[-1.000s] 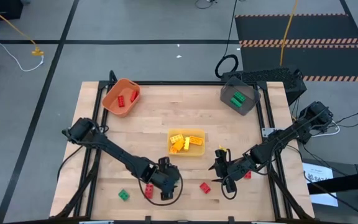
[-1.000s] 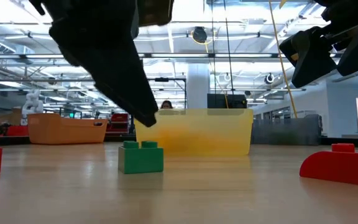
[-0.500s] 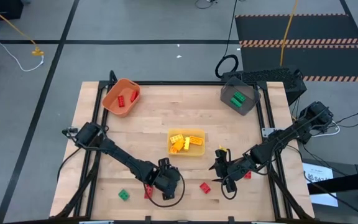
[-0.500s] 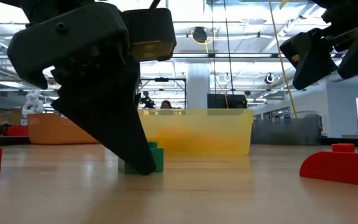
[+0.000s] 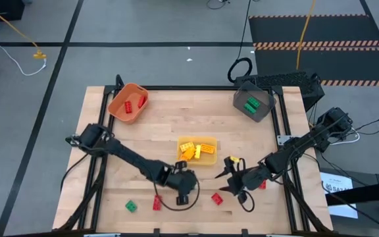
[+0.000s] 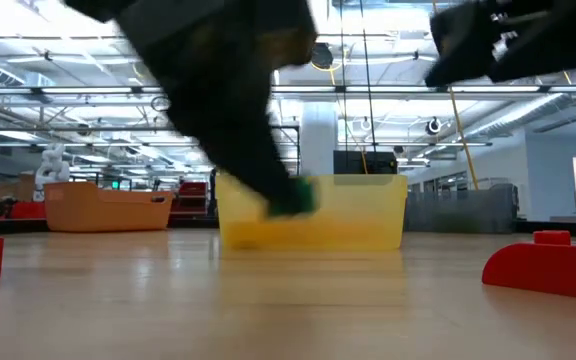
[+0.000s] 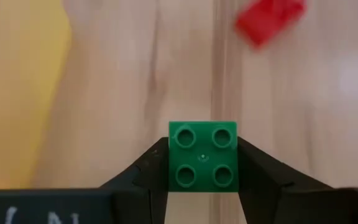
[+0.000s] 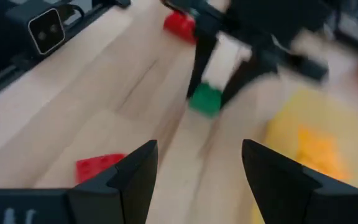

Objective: Sort & place blocks by color
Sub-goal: Put the center green 4-stud game piece into the black bin, then put the right red 8-stud game piece into the orange bin

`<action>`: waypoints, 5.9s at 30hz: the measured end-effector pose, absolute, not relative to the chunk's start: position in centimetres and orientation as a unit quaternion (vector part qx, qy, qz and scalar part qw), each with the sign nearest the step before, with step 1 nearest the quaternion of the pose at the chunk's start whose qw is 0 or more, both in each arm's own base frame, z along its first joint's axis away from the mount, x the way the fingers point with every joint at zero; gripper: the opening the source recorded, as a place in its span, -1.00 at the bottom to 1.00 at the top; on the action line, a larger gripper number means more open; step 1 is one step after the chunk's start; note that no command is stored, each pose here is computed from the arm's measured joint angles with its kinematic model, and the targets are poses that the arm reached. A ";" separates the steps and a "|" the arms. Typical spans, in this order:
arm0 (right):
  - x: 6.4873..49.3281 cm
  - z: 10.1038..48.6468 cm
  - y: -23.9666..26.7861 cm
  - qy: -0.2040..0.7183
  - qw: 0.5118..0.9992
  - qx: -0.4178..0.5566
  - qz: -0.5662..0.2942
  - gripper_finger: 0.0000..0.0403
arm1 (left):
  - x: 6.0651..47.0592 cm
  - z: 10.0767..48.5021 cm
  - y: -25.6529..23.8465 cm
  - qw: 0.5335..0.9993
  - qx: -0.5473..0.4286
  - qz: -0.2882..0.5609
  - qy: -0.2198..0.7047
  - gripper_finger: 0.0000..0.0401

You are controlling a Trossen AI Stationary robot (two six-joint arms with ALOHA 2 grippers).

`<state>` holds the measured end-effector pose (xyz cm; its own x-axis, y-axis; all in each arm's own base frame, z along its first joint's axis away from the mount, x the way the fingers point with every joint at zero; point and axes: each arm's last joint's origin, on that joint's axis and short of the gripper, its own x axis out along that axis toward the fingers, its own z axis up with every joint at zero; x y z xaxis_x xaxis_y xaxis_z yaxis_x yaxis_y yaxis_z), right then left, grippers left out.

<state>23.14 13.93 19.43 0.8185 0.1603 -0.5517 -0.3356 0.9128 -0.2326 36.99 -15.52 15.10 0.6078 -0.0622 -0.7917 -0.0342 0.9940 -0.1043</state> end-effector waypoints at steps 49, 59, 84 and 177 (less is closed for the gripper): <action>24.2 19.7 13.5 0.220 0.840 -0.495 -0.040 -0.63 | 41.4 20.3 -9.2 0.958 -0.109 -0.101 0.246 0.26; 20.9 24.1 5.1 0.292 0.866 -0.338 -0.224 -0.63 | 40.8 23.2 -9.3 0.979 0.009 -0.096 0.179 0.40; 16.7 22.1 -13.1 0.405 0.795 0.018 -0.451 -0.62 | 34.3 29.9 -1.2 0.954 0.042 0.080 0.284 0.41; 15.4 14.3 11.6 0.663 0.539 0.363 -0.371 0.33 | 34.6 28.4 2.7 0.958 0.101 0.085 0.254 0.41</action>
